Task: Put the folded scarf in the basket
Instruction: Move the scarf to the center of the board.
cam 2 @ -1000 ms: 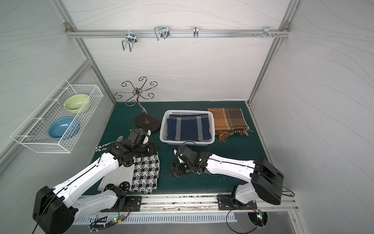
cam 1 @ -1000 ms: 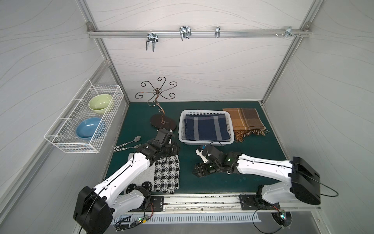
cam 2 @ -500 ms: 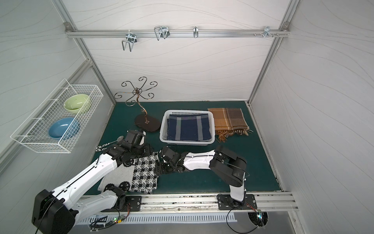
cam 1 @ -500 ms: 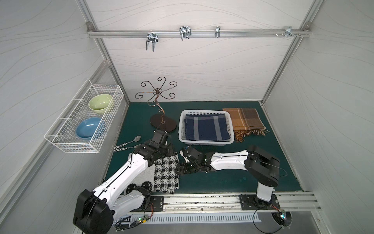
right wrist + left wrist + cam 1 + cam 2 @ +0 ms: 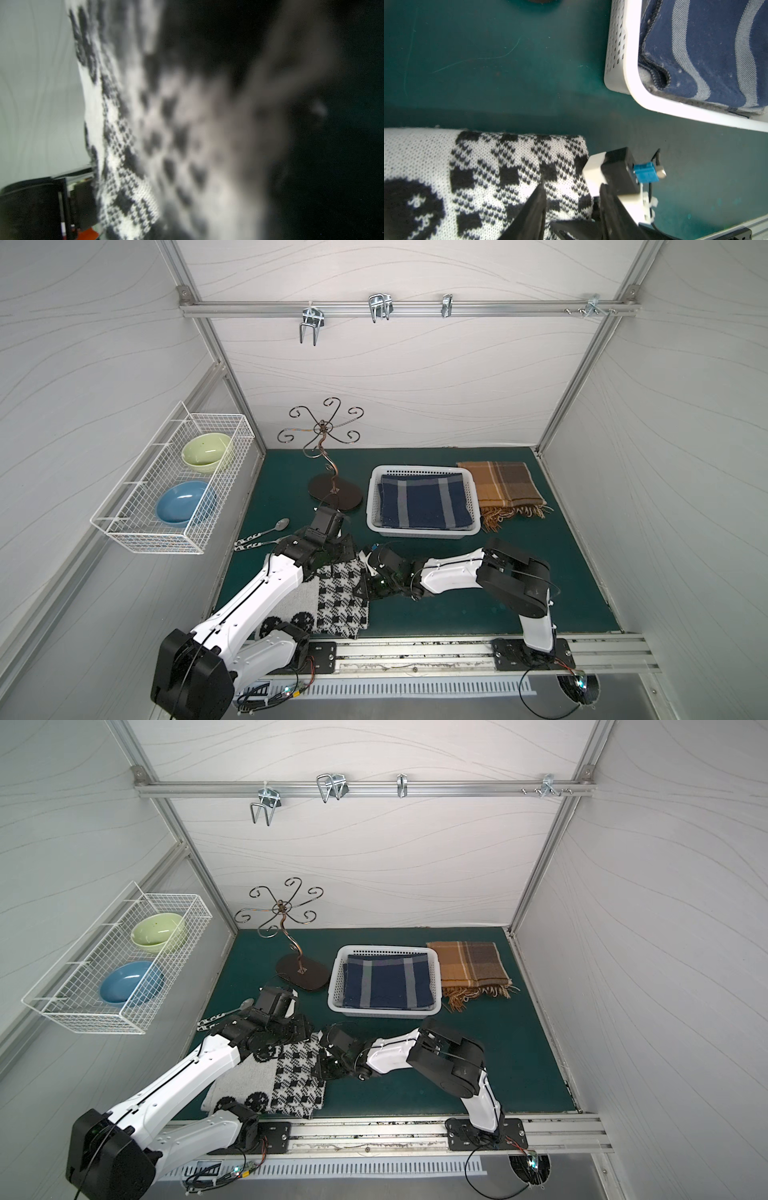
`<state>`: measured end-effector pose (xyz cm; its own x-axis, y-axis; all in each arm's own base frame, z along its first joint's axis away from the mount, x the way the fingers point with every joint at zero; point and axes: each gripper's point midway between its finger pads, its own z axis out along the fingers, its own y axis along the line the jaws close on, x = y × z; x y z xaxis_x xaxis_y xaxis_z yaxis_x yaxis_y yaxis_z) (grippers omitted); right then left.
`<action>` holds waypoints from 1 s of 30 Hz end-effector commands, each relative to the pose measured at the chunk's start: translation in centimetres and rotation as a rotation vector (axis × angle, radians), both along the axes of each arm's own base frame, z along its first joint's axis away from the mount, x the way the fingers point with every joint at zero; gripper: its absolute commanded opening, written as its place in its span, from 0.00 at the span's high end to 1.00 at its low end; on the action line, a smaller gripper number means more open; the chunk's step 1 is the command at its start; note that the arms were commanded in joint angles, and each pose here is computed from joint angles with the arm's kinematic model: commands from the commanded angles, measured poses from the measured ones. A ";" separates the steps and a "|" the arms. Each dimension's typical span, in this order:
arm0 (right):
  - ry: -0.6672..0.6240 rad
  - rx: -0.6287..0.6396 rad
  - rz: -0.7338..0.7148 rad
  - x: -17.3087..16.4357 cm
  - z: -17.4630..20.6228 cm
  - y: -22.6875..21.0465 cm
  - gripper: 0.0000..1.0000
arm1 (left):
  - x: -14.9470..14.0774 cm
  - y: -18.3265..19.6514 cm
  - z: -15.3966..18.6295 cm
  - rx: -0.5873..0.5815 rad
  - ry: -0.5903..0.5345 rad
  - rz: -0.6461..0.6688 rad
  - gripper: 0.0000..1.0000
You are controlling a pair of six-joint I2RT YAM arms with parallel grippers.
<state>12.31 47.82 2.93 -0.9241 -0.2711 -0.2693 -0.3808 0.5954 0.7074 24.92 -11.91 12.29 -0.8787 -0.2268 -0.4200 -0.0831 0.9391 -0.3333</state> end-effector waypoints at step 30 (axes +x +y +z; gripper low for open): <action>0.066 -0.288 -0.229 1.6 0.3 -27.6 0.56 | -2.8 -1.1 -5.9 -0.069 0.047 0.013 0.48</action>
<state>15.04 21.24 3.48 -0.9755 -0.1103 -0.1903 -0.1968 0.8240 0.5313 21.27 -12.87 6.47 -0.9117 -0.2490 -0.3268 -0.1104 0.9147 -0.3888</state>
